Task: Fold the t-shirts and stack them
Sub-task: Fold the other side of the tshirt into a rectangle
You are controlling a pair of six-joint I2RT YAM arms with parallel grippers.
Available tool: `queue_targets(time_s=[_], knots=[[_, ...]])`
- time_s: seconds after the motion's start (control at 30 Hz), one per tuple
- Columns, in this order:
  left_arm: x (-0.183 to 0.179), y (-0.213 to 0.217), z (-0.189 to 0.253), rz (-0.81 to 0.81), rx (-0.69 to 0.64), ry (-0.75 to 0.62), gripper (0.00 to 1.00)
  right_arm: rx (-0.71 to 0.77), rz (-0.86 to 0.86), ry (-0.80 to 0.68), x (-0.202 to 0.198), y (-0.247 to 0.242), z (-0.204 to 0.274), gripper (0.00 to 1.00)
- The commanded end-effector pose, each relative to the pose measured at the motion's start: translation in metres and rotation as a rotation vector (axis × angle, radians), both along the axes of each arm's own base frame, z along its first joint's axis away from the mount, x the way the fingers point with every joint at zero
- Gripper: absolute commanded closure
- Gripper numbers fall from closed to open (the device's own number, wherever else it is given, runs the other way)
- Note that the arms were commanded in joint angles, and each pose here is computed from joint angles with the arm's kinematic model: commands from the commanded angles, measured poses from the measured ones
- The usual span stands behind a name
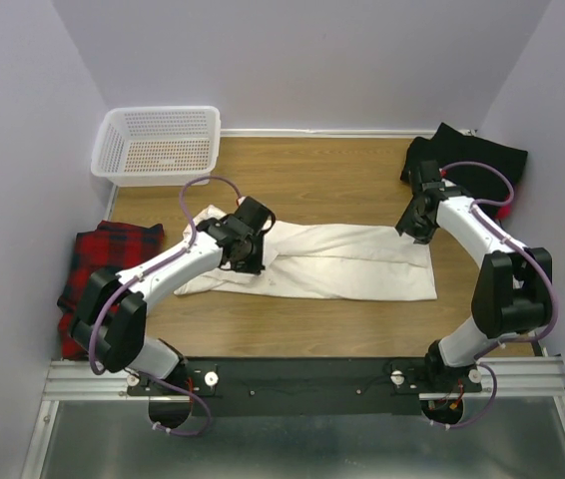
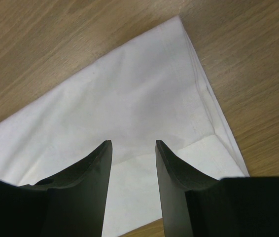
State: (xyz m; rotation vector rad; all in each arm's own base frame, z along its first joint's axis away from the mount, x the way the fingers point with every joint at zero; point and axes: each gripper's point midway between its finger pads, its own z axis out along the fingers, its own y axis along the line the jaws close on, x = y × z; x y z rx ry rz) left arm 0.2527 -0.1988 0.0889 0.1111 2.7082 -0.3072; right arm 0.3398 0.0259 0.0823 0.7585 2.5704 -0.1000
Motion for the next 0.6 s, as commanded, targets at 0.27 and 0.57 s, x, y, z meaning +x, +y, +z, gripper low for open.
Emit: queue_targets(time_s=[0.27,0.57], knots=[[0.015,0.006,0.023,0.16,0.073,-0.096,0.56,-0.006,0.02,-0.009,0.008,0.002,0.0,0.51],[0.059,0.006,-0.014,0.23,0.116,-0.025,0.56,0.081,0.159,0.038,0.005,0.024,-0.009,0.51]])
